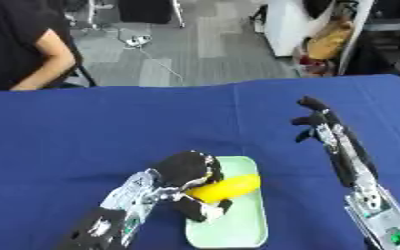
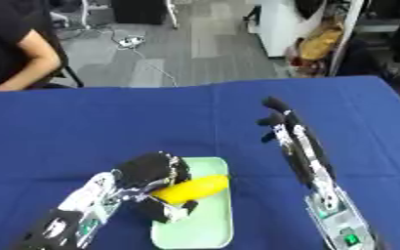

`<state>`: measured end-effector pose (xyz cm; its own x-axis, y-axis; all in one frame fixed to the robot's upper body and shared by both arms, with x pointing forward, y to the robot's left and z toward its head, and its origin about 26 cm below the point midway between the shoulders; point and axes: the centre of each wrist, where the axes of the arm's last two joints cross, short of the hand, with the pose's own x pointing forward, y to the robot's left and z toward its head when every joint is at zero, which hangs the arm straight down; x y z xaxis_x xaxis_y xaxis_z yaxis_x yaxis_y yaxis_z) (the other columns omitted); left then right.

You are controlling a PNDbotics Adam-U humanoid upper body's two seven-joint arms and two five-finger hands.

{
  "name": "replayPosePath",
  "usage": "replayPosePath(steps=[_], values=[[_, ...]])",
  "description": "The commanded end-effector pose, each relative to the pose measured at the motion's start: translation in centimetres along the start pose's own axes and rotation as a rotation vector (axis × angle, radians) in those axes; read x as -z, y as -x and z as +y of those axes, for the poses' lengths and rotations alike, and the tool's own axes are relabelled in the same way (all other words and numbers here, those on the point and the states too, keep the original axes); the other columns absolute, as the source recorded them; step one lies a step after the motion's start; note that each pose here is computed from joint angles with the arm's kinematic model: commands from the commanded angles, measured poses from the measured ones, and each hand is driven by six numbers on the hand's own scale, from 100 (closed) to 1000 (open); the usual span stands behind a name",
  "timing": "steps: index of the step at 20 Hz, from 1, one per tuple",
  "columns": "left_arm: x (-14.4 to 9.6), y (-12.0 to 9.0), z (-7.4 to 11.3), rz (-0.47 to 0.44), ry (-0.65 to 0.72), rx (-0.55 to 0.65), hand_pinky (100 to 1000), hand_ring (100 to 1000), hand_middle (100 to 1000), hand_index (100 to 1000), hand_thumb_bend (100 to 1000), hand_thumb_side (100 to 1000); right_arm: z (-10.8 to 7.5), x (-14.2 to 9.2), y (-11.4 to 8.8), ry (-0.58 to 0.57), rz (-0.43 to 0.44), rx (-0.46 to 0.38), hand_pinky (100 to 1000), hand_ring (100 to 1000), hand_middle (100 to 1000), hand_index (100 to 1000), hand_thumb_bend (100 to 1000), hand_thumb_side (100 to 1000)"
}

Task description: Pick up objects on the table and place them in the box.

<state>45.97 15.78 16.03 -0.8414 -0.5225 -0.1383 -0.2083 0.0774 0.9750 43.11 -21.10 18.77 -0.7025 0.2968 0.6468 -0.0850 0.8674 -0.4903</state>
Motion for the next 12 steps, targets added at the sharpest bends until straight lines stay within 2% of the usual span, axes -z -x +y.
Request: replayPosePath(steps=[1,4,6,12], values=[[0.4,-0.1,1.3,-0.032,-0.023,0.015,518,540,552,691,100,844,-0.5,0.6,-0.6,0.006,-0.026,-0.012,552,740,902,979,100,975],[0.3,-0.1,1.7,-0.055,-0.023,0.006,634,677,691,774,100,862,-0.6,0.5,-0.6,0.007,-0.024,-0.012,552,740,902,979,100,975],[0.1,-0.1,2.2,-0.066,-0.030,-0.001,671,718,722,785,100,868,-0.6,0.4,-0.5,0.012,-0.022,-0.012,552,740,902,979,100,975],[-0.7,-0.1,3.5,-0.072,-0.077,-0.041,689,731,726,784,100,859,-0.8,0.3,-0.5,0.017,-0.019,-0.014,552,740,902,978,100,975]])
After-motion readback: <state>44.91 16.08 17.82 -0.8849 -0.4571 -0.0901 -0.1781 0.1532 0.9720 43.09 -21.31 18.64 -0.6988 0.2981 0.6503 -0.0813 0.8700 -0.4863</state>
